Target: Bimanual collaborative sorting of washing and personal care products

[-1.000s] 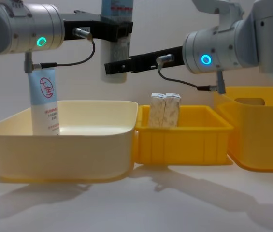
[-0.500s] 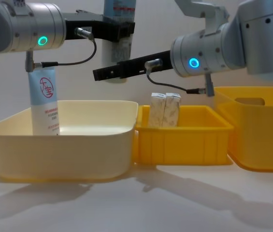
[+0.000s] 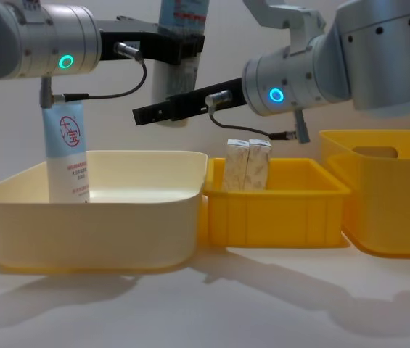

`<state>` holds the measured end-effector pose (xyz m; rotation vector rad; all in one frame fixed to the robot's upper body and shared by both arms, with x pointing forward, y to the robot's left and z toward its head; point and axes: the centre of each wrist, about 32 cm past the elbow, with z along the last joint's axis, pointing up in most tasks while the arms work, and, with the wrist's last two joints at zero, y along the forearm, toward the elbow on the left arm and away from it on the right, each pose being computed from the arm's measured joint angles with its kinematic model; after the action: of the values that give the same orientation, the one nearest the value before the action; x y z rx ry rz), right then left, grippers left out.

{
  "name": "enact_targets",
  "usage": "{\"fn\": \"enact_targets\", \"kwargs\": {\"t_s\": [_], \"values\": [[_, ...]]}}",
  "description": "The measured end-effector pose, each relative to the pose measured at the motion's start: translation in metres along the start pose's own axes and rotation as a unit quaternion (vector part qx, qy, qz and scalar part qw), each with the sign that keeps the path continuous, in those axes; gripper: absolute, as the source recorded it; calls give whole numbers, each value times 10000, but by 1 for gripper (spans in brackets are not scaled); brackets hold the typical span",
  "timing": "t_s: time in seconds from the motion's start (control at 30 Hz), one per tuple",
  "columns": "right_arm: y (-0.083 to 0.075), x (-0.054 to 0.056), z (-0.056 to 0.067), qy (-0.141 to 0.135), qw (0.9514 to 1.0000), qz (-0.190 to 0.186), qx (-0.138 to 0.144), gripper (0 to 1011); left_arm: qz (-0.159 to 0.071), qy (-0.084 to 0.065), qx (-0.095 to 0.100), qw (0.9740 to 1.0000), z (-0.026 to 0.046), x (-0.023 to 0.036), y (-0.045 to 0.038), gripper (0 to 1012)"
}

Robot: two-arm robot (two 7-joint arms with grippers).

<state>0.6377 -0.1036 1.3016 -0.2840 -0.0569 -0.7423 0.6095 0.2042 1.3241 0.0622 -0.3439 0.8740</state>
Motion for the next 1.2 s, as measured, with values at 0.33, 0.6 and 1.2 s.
{"fn": "enact_targets", "kwargs": {"t_s": [0.33,0.6,1.2], "values": [[53,-5,9,52,9999,-90,20,1001,-7,20,29,10000,-11,-6,-10,322],[79,-6,8,106,9999,-126,32,905,2,29,36,10000,-15,-9,-14,323],[98,-8,6,154,9998,-152,41,676,18,38,50,10000,-23,-11,-14,322]]}}
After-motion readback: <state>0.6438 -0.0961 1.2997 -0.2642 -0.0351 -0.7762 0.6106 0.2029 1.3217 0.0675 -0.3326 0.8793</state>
